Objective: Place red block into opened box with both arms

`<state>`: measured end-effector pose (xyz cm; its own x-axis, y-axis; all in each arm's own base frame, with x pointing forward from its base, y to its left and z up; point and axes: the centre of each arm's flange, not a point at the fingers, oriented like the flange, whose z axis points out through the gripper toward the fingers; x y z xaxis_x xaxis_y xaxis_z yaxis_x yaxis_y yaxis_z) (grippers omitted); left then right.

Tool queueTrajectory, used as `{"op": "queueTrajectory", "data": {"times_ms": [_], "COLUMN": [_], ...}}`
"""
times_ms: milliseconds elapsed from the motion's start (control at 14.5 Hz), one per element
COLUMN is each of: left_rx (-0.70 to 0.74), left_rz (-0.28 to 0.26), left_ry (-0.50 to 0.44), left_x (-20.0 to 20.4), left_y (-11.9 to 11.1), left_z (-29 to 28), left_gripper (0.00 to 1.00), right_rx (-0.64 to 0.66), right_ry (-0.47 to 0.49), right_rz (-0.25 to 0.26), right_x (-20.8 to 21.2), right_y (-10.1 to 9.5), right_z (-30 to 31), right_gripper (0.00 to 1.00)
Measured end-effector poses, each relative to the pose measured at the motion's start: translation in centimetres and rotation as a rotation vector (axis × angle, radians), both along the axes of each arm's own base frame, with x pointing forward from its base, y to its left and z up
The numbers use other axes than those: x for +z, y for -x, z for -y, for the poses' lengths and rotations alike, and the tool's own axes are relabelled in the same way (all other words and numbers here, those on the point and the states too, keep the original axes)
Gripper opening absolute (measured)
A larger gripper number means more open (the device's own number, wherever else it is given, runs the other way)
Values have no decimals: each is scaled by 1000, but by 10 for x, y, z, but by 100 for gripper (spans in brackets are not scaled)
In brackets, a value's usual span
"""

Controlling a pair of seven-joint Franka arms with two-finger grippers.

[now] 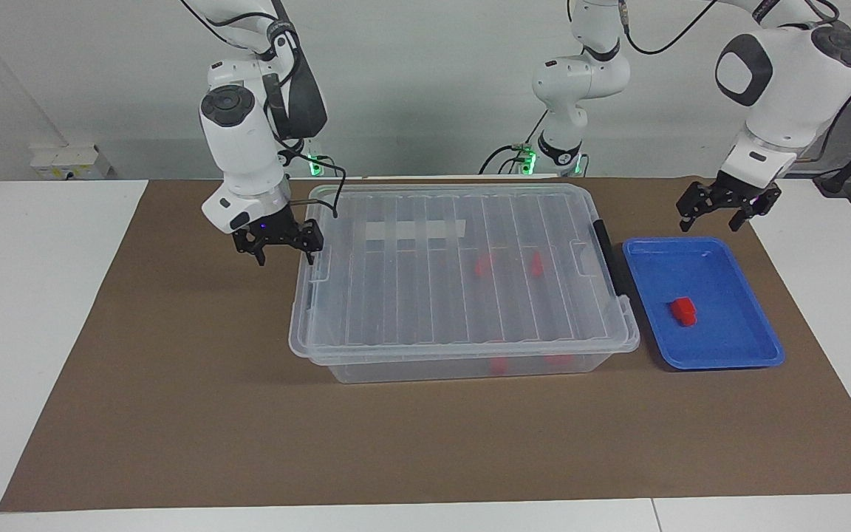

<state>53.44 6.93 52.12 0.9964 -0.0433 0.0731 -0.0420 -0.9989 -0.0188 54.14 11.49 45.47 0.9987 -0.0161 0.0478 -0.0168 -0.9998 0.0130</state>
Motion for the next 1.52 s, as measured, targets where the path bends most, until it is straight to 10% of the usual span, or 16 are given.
{"op": "queueTrajectory", "data": {"times_ms": [1522], "left_rx": [80], "left_rz": [75], "left_ry": [-6], "left_x": [-196], "left_y": [-36], "left_z": [-30], "left_gripper": [100], "right_rx": [-121], "right_ry": [39], "right_rz": [-3], "right_x": [-3], "right_y": [-12], "right_z": [87], "right_gripper": [100]}}
